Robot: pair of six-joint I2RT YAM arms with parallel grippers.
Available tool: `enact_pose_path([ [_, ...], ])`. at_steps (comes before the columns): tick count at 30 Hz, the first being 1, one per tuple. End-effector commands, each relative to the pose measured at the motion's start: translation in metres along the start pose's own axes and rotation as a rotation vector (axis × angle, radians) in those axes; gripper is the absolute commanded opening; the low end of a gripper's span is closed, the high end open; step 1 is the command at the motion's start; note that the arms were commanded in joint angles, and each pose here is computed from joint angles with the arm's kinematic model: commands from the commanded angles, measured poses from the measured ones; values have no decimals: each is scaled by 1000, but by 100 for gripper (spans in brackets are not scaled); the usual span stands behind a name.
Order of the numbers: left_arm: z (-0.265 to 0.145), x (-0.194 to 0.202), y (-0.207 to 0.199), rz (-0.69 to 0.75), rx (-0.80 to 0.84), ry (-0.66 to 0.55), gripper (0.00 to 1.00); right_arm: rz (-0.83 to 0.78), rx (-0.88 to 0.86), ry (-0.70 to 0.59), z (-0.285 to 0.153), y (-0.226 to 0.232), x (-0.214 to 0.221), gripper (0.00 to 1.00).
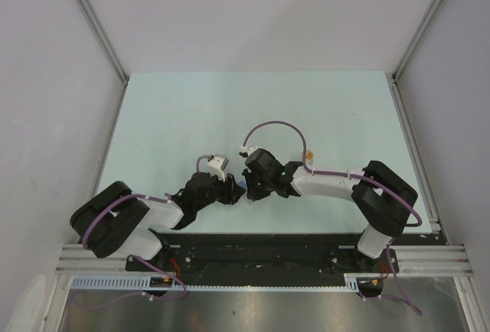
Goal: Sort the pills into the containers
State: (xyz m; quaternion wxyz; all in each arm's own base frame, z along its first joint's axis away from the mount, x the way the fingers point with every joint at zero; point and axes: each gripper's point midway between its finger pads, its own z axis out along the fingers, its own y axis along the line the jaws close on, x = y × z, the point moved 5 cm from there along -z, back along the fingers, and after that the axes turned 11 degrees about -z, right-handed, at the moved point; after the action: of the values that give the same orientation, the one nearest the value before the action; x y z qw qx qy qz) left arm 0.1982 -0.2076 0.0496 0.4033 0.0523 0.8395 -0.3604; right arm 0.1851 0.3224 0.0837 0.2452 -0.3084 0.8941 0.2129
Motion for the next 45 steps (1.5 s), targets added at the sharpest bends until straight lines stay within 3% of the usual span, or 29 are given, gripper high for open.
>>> enact_pose_path([
  [1,-3,12,7,-3,-16,50,53,-5,72,101,0,-11,27,2],
  [29,1,14,7,-7,-10,62,52,-13,193,49,-2,-11,42,0],
  [45,-2,12,5,-15,-1,49,52,-28,97,-112,-33,5,-1,0],
])
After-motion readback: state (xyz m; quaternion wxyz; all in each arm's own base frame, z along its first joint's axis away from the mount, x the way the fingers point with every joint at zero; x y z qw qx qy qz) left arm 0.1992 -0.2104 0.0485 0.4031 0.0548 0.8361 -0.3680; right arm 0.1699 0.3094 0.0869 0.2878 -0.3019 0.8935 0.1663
